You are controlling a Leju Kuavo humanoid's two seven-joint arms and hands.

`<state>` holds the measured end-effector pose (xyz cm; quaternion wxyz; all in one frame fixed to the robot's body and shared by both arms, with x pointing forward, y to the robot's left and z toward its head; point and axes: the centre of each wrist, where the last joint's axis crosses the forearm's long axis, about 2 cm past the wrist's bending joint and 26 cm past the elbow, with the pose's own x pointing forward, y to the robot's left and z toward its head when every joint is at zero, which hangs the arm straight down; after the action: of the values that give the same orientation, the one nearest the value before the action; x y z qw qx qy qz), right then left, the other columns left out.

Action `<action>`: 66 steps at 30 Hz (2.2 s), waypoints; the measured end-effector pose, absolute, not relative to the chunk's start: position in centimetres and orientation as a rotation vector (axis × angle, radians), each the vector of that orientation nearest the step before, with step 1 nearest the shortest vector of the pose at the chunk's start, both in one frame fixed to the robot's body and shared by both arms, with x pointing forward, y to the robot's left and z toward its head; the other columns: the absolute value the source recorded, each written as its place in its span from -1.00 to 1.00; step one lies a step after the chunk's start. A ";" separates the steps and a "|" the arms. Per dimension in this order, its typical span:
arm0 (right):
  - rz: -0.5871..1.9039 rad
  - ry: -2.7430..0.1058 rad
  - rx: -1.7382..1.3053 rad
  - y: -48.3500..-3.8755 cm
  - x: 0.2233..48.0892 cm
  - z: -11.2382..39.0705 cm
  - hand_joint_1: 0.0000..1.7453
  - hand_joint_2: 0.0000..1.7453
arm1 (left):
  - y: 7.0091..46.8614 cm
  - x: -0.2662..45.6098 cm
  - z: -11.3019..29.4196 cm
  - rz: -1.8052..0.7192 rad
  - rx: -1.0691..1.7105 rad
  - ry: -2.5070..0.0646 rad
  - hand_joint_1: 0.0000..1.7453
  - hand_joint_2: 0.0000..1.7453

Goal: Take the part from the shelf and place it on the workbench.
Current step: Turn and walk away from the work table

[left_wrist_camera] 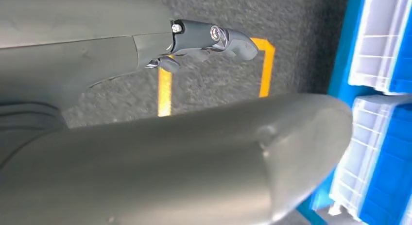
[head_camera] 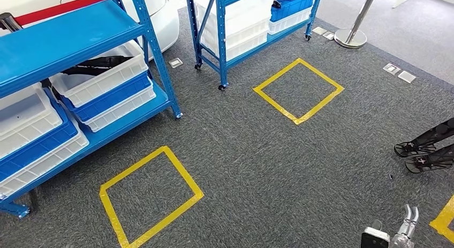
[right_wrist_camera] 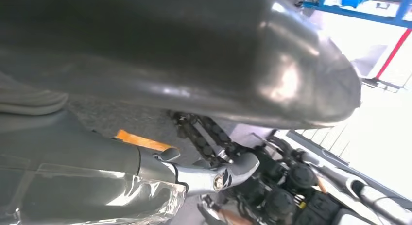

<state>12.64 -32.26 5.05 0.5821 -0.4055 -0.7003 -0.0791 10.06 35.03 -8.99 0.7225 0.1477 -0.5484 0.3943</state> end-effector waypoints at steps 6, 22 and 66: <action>-0.205 -1.646 -0.964 -32.4 12.7 5.5 -1.00 -1.00 | 35.3 12.0 -8.5 0.855 0.319 -1.245 -1.00 -1.00; -0.202 -1.641 -0.981 -32.3 12.6 5.6 -1.00 -1.00 | 35.4 12.8 -8.3 0.856 0.327 -1.254 -1.00 -1.00; -0.057 -1.604 -0.936 -30.6 12.7 5.1 -1.00 -1.00 | 36.6 8.6 -9.1 0.854 0.390 -1.186 -1.00 -1.00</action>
<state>12.72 -30.60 5.05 0.5988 -0.4036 -0.6913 -0.0247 8.57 36.58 -9.14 0.7272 0.1770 -0.5382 0.3876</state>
